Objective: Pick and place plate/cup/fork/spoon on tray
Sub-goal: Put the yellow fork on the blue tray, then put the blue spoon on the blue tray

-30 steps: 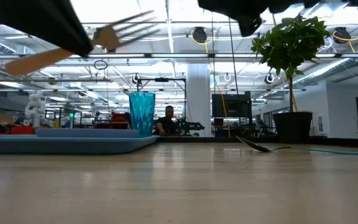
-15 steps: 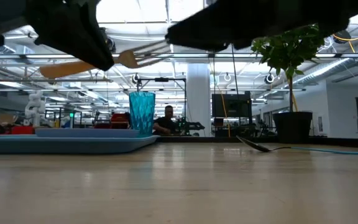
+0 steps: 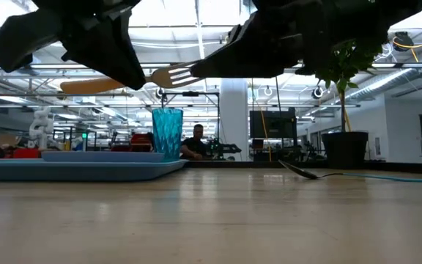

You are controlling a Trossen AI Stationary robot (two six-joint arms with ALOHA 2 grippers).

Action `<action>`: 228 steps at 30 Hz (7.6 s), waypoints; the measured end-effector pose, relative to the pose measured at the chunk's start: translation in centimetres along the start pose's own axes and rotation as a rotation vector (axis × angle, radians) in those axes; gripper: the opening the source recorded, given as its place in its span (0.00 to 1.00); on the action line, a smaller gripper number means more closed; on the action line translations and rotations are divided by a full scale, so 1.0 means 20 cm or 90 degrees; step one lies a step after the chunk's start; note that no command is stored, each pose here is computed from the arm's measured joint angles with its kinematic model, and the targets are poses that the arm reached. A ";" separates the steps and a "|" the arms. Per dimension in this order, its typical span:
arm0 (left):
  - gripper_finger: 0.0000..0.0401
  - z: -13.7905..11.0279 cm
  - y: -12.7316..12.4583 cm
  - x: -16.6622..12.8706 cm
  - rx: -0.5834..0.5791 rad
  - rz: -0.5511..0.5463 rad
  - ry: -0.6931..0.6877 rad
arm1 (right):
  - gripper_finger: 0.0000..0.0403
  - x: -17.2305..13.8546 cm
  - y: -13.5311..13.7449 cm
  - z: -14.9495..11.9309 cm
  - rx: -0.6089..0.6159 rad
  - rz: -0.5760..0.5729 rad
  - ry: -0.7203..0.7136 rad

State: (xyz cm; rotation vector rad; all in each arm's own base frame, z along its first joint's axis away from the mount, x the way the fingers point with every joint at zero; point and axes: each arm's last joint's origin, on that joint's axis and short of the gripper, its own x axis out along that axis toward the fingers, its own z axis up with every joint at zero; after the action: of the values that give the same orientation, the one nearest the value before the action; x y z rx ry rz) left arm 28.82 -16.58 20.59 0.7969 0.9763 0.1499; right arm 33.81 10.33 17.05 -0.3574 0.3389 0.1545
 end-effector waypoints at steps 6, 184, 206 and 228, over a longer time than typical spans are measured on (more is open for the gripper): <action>0.08 0.02 0.02 0.02 -0.084 -0.073 -0.002 | 0.02 0.00 0.01 -0.01 -0.020 0.009 0.011; 0.22 -0.68 0.29 0.49 -0.264 -0.181 0.092 | 0.33 -0.04 0.04 0.07 -0.212 -0.146 0.006; 0.22 -0.40 0.54 -0.16 -0.327 -0.171 -0.254 | 0.33 -0.36 0.10 0.10 0.249 -0.177 0.158; 0.22 -0.32 0.54 -0.24 -0.349 -0.175 -0.375 | 0.33 -0.60 0.11 -0.24 0.284 -0.226 0.436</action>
State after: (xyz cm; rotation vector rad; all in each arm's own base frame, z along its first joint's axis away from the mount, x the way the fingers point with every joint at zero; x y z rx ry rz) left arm 23.47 -7.75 29.10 0.1695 0.4363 -0.0579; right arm 20.77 9.52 16.22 -0.0104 0.9574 -0.4012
